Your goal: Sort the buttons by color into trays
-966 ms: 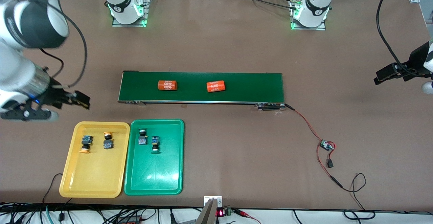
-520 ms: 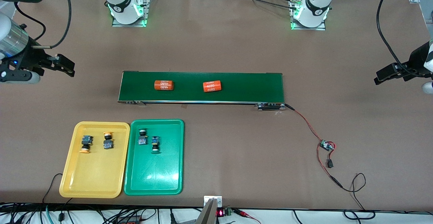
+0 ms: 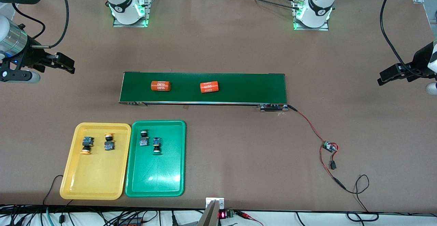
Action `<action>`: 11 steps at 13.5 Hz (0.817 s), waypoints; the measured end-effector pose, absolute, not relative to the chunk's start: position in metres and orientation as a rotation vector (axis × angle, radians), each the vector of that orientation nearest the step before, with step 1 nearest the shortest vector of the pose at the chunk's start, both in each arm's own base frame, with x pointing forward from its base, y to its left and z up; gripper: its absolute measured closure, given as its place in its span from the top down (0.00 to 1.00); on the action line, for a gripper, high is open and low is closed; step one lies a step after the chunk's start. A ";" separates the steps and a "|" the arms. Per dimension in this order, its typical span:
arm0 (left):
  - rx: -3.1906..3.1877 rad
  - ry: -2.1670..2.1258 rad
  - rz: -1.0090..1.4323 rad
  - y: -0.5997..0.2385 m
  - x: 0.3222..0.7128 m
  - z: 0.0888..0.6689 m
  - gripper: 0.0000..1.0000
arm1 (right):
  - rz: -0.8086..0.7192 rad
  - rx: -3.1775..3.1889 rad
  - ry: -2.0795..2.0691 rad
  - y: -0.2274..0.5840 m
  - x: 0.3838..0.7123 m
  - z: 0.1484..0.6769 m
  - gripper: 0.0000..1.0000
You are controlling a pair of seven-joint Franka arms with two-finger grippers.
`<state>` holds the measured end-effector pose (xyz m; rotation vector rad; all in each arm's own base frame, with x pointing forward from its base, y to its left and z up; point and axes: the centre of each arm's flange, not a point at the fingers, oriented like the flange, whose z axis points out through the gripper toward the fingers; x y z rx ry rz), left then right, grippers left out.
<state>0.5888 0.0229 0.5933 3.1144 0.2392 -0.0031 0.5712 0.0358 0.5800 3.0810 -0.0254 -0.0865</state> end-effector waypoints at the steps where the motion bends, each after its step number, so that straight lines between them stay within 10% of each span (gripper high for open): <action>1: 3.114 0.238 -0.003 0.022 0.589 0.593 1.00 | -0.087 3.081 -0.024 0.036 0.571 0.580 1.00; 11: 3.116 0.187 0.013 0.004 0.585 0.601 1.00 | -0.099 3.181 -0.048 0.042 0.573 0.577 1.00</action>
